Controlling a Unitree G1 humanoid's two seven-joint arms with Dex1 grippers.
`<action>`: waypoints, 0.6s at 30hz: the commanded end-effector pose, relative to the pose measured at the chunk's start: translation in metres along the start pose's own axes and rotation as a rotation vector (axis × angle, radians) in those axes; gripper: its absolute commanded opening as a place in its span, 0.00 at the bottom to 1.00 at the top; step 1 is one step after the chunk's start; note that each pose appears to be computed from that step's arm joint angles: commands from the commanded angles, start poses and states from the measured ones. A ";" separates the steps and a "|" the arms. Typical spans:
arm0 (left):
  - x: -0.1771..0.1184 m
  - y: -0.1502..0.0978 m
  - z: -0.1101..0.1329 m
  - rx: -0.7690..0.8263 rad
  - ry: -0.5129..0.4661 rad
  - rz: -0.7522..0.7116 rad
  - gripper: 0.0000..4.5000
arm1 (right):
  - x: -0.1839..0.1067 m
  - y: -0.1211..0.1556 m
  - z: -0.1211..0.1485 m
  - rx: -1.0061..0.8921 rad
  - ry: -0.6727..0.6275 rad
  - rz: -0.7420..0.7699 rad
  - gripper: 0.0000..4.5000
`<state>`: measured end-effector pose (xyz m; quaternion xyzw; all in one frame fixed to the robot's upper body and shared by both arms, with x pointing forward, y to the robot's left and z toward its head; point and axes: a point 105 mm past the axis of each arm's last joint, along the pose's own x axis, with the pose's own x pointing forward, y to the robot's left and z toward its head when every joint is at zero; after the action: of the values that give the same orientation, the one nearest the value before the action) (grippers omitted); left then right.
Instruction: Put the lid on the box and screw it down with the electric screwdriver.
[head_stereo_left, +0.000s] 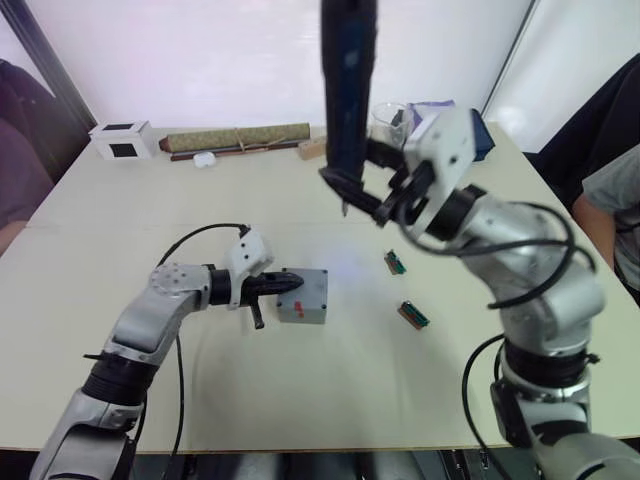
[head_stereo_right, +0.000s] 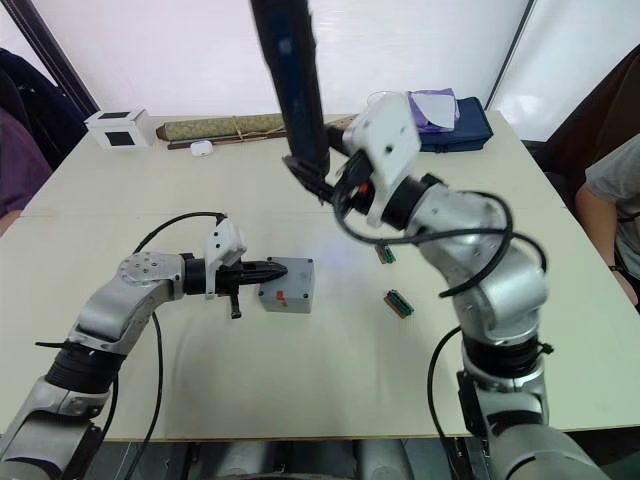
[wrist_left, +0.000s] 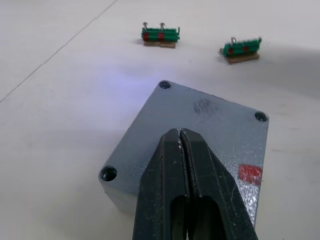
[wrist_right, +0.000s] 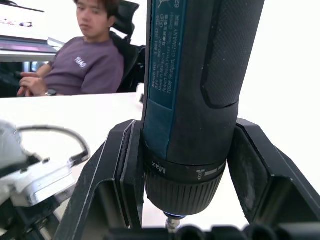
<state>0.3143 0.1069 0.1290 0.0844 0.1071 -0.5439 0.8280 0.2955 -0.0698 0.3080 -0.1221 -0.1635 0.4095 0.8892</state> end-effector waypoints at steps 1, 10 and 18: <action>-0.016 0.001 0.034 -0.085 -0.105 -0.028 0.00 | -0.031 -0.039 -0.003 0.074 0.209 -0.111 0.46; -0.030 -0.065 0.071 0.133 0.008 -0.352 0.00 | -0.200 -0.093 -0.086 0.510 1.114 -0.374 0.46; -0.021 -0.086 0.054 0.198 0.078 -0.402 0.00 | -0.222 -0.063 -0.124 0.832 1.200 -0.278 0.46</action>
<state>0.2360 0.0791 0.1846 0.1443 0.1100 -0.7020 0.6887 0.2509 -0.2909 0.1754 0.0295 0.5062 0.1837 0.8421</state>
